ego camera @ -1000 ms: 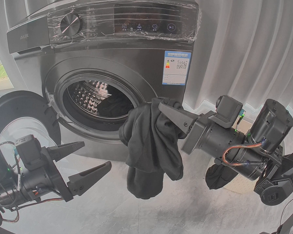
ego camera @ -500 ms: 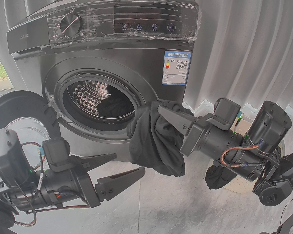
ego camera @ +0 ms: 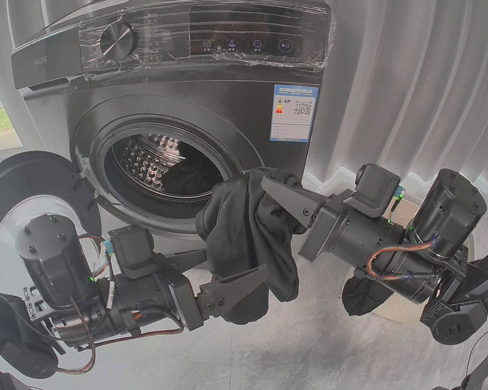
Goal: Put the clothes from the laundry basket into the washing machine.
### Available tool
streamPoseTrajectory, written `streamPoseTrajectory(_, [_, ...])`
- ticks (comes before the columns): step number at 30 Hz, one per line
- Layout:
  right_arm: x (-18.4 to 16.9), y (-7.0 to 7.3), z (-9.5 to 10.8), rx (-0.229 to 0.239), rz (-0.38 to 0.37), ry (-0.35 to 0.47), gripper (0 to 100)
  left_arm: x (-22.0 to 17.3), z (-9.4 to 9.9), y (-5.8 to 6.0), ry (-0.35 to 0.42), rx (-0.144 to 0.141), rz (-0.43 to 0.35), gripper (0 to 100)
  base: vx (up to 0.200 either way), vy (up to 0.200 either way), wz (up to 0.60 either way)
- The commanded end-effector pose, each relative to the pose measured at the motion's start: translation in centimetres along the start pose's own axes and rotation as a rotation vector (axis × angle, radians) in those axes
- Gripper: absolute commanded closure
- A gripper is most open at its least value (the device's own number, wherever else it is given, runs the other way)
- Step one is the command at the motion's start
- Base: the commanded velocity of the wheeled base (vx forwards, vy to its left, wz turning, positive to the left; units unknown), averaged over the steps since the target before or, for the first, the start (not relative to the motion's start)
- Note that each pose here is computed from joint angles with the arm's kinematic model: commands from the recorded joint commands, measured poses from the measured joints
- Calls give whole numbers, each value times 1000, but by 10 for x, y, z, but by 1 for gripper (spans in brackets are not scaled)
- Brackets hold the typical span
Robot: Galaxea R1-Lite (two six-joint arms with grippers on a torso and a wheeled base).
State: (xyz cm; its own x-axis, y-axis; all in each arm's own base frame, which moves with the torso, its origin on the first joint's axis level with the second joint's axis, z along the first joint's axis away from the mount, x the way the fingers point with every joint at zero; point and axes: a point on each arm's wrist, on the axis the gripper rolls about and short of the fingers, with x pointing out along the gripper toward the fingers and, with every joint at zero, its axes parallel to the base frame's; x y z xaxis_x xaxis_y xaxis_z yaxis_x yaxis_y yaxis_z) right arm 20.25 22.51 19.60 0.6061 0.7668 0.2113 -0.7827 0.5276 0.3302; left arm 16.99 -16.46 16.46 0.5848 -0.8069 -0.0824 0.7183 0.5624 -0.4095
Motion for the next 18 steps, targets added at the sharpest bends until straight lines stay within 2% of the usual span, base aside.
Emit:
streamPoseTrajectory(1, [-1, 1, 0, 3, 2, -2, 100, 21, -16, 14, 34, -7, 29, 0, 0, 0, 0])
streamPoseTrajectory(4, [-1, 1, 0, 3, 1, -3, 100, 25, -19, 17, 24, 13, 28, 0, 0, 0, 0])
streamPoseTrajectory(5, [-1, 1, 1, 3, 2, -4, 100, 27, -22, 19, 23, 29, 29, 0, 0, 0, 0])
streamPoseTrajectory(9, [-1, 1, 1, 3, 2, -6, 100, 27, -21, 20, 17, 36, 30, 0, 0, 0, 0])
streamPoseTrajectory(10, [-1, 1, 1, 3, 2, -4, 100, 27, -21, 20, 16, 36, 32, 100, 0, 0, 0])
streamPoseTrajectory(18, [0, 1, 1, 3, 3, -7, 100, 29, -18, 19, -1, 41, 26, 100, 0, 0, 0])
